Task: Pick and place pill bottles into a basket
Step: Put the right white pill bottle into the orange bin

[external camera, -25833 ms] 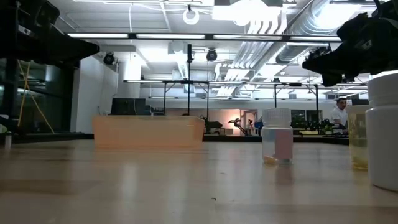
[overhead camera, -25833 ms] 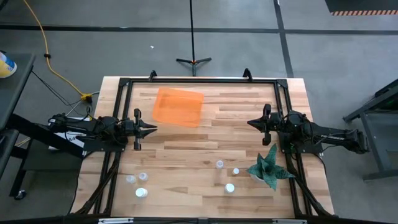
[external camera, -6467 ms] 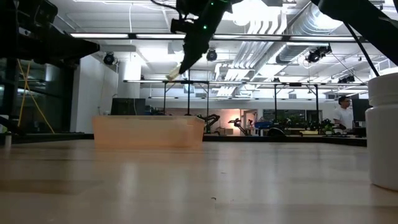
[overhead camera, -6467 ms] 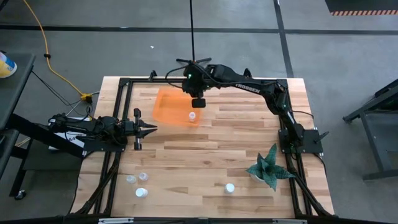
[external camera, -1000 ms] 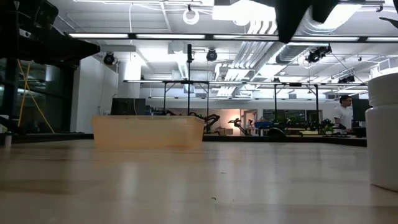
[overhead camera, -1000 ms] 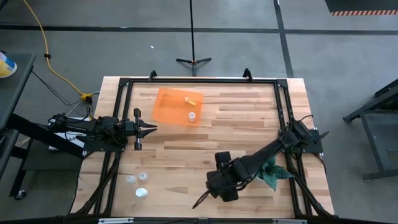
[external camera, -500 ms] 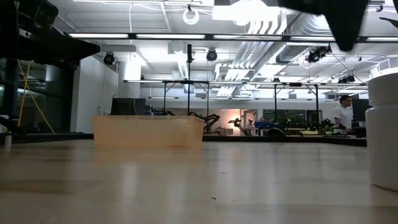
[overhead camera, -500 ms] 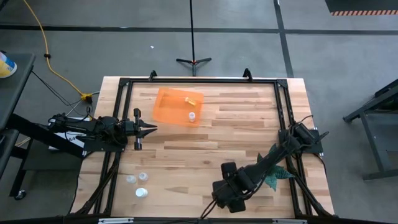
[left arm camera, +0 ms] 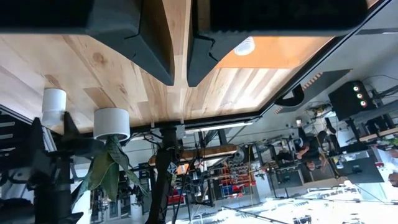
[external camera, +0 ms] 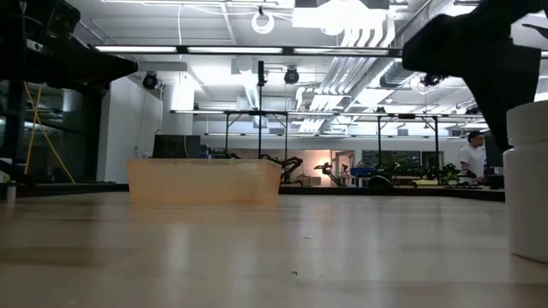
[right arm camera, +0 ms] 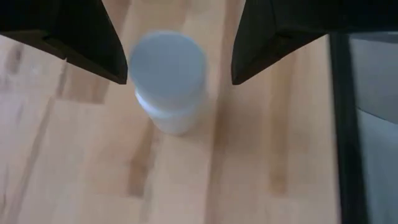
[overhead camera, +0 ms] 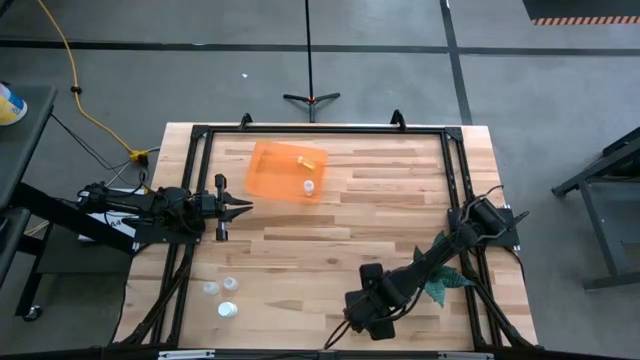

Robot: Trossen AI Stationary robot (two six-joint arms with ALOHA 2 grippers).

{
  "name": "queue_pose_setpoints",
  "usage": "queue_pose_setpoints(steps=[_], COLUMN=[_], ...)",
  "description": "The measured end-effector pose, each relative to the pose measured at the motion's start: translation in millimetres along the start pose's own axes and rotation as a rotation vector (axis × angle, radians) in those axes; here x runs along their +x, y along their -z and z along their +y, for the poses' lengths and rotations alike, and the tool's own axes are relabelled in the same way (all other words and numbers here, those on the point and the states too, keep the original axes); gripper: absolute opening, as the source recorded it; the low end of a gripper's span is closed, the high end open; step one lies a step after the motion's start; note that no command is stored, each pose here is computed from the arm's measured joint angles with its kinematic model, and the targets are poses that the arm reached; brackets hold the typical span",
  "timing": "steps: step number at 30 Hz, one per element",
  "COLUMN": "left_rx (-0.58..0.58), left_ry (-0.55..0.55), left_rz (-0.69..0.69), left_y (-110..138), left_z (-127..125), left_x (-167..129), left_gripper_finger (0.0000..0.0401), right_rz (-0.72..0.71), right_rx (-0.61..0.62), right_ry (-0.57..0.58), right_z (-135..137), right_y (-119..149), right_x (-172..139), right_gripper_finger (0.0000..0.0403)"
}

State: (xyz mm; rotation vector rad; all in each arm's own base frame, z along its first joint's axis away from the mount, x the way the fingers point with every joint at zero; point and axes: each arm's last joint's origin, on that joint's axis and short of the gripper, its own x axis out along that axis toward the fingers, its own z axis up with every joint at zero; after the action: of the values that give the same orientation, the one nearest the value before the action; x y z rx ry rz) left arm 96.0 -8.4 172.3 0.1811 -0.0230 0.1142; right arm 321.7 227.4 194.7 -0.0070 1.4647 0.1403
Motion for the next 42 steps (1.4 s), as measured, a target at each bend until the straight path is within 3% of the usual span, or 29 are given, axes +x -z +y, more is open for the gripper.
queue_pose_setpoints(steps=[15,24,27,34,42], left_rx=[0.0,0.0,0.0,0.0,0.0], left_ry=[0.0,0.0,-0.001,-0.001,0.0], left_rz=[0.0,0.0,0.0,0.0,0.0], left_y=[0.0,0.0,0.0,0.0,0.0], left_z=[0.0,0.0,0.0,0.0,0.0], left_x=[0.0,0.0,0.0,0.0,0.0], left_gripper_finger=[0.0079,0.0079,0.0079,0.0079,0.0079], right_rz=[-0.012,-0.026,-0.048,-0.07,-0.175], right_rx=[0.034,0.099,0.132,-0.048,-0.189], right_ry=[-0.001,-0.027,-0.03,-0.007,0.073], right_z=[-7.1,-21.4,-36.3,-75.9,-132.7], right_y=[-4.0,-14.1,-23.1,-41.6,-74.3], right_x=[2.7,1.8,0.9,-8.5,-64.2], right_gripper_finger=[0.023,0.0153,0.0147,0.0147,0.0154])
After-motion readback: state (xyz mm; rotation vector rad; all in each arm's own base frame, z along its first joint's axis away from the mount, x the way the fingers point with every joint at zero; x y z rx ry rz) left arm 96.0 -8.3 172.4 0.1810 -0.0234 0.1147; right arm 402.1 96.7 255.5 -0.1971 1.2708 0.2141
